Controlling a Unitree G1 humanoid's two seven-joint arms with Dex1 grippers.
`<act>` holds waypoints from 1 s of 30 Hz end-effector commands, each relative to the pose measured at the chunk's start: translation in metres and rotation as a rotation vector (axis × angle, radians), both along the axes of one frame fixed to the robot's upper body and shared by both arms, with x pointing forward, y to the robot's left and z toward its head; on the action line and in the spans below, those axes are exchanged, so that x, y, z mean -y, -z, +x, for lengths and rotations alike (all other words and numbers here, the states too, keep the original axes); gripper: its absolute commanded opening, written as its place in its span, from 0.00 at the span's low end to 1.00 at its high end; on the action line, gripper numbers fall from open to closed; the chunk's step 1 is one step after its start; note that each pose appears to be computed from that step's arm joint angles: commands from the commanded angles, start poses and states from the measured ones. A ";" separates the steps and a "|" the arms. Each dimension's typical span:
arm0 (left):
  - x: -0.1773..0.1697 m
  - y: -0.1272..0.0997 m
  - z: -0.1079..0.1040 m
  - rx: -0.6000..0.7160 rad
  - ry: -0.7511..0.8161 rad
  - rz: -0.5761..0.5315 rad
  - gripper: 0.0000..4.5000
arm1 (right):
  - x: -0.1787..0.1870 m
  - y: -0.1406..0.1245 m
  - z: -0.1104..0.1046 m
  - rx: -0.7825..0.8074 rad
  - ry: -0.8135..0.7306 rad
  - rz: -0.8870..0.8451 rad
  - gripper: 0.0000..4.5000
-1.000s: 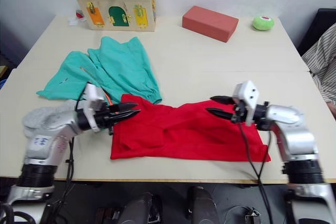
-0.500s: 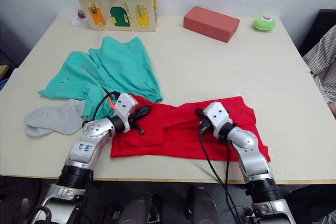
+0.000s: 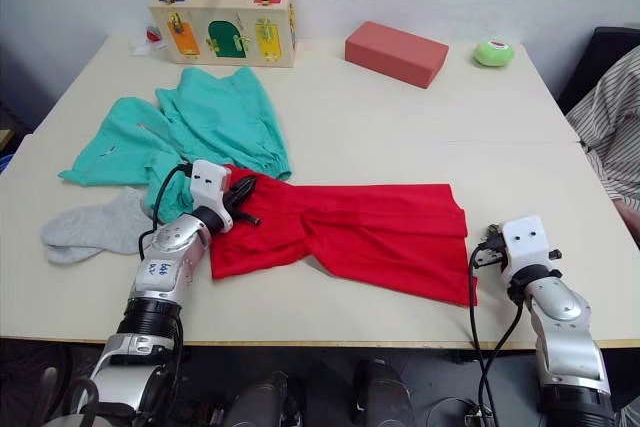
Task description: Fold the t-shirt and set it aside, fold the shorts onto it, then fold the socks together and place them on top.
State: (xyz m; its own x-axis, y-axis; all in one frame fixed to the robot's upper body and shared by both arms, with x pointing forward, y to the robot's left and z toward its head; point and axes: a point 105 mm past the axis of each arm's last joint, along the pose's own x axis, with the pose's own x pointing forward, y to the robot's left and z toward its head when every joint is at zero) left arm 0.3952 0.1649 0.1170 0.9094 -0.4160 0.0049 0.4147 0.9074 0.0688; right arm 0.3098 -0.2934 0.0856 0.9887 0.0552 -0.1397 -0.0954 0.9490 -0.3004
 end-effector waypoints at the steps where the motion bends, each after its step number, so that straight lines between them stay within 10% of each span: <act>1: 0.013 -0.025 -0.015 0.106 0.161 -0.028 0.00 | -0.027 -0.034 0.004 0.157 -0.159 -0.028 0.01; 9: 0.035 -0.050 -0.050 0.190 0.441 0.051 0.00 | -0.116 -0.067 0.025 0.265 -0.433 -0.004 0.01; 16: 0.035 -0.015 -0.075 0.023 0.493 0.194 0.00 | -0.163 -0.047 0.040 0.212 -0.460 0.014 0.01; 22: 0.017 0.020 -0.062 -0.107 0.292 0.207 0.00 | -0.124 -0.013 0.048 0.119 -0.309 0.021 0.01; 30: 0.000 0.011 -0.066 -0.074 0.289 0.156 0.00 | -0.050 -0.019 0.038 0.121 -0.193 0.043 0.01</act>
State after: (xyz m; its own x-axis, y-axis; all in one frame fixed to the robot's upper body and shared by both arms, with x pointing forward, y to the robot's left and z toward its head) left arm 0.3320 0.1578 0.0999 0.7496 -0.6377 -0.1771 0.6610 0.7346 0.1531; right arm 0.3515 -0.2296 0.0985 0.9641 0.2620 -0.0430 -0.2622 0.9141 -0.3092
